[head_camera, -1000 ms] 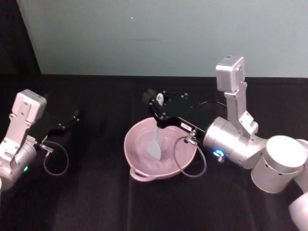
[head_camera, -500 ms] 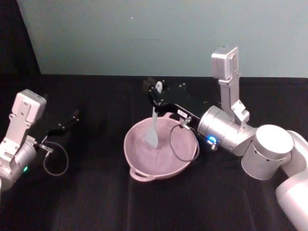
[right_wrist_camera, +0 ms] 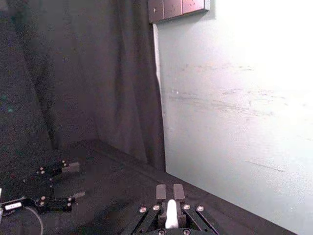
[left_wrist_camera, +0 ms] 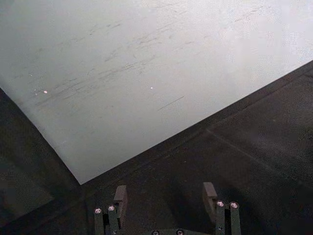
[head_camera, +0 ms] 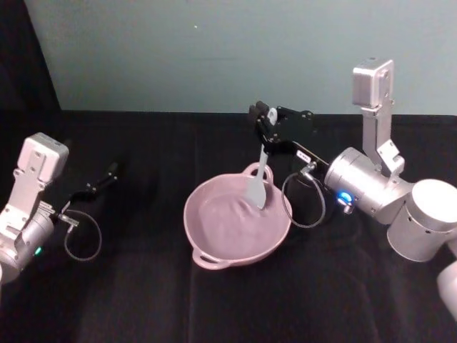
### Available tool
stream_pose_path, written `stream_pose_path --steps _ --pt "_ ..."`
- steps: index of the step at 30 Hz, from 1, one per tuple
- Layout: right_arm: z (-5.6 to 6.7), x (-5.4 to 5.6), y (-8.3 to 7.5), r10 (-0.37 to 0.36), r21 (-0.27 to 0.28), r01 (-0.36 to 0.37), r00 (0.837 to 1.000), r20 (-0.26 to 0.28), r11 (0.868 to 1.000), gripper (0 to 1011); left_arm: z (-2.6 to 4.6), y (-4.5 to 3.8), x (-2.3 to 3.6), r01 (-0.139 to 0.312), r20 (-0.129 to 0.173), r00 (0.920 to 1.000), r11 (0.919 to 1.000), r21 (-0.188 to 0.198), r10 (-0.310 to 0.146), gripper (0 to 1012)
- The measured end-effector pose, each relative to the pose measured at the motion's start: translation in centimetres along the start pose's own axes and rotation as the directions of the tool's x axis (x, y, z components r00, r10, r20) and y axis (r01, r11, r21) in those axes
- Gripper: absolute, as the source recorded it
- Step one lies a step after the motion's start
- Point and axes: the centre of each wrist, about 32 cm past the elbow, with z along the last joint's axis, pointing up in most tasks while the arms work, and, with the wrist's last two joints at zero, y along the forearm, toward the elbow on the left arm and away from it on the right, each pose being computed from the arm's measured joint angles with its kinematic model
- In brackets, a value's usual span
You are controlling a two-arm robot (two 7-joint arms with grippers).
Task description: Use the one hand to pick up the spoon and stir the clear water in the bowl.
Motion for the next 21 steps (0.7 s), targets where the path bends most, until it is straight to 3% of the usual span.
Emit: stream_pose_path --steps 5,10,21 --pt "0.2 -0.4 -1.0 0.004 -0.013 -0.004 1.0 0.013 1.0 105 0.0 0.0 0.0 0.0 0.0 1.0 1.0 0.0 0.0 1011" --pt "0.5 -1.5 -1.8 0.029 -0.014 -0.028 0.999 0.016 1.0 105 0.0 0.0 0.0 0.0 0.0 1.0 1.0 0.0 0.0 1011" --pt "0.1 -4.1 -1.9 0.097 -0.003 -0.097 0.995 -0.026 0.995 105 0.0 0.0 0.0 0.0 0.0 1.0 1.0 0.0 0.0 1011"
